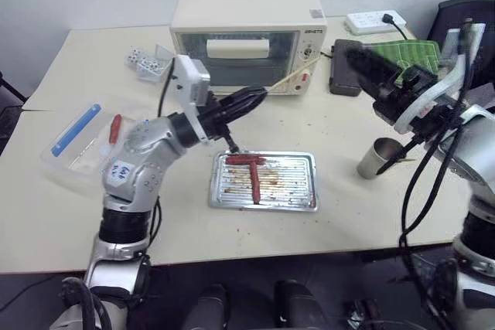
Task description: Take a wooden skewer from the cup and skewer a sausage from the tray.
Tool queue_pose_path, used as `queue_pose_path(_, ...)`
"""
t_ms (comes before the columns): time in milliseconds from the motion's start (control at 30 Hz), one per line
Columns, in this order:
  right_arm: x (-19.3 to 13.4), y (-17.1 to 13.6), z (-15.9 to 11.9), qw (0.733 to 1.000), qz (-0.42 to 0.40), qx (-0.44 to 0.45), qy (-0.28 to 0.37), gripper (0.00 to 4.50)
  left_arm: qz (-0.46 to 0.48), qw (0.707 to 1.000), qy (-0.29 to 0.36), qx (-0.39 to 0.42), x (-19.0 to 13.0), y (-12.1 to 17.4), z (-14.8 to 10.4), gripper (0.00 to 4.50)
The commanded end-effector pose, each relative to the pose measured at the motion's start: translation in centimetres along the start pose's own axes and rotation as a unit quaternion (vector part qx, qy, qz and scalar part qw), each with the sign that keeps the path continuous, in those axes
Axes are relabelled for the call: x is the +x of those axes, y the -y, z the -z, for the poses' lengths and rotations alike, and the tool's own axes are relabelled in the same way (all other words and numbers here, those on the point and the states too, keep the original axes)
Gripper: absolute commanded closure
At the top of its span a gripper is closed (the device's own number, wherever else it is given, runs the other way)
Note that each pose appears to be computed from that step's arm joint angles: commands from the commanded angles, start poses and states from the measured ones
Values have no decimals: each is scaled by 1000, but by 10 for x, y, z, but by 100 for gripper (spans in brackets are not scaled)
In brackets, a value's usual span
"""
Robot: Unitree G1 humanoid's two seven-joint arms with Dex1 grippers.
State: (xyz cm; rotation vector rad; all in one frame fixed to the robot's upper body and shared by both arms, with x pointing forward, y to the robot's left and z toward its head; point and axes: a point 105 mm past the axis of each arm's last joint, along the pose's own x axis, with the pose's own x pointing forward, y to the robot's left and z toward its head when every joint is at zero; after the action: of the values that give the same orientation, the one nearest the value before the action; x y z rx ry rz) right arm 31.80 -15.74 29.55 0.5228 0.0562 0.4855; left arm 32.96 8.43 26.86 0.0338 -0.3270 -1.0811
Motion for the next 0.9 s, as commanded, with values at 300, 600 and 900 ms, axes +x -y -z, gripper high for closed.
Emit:
queue_pose_path(300, 18, 9, 110, 939, -19, -271, -211, 87, -12, 992, -114, 54, -81, -10, -22, 450)
queue_pose_path(600, 21, -15, 170, 933, -86, -181, -300, 87, -39, 990, -125, 59, -93, -14, -23, 450)
queue_pose_path(900, 36, -15, 187, 922, -84, -205, -318, 87, -32, 991, -121, 56, -88, -12, -20, 450)
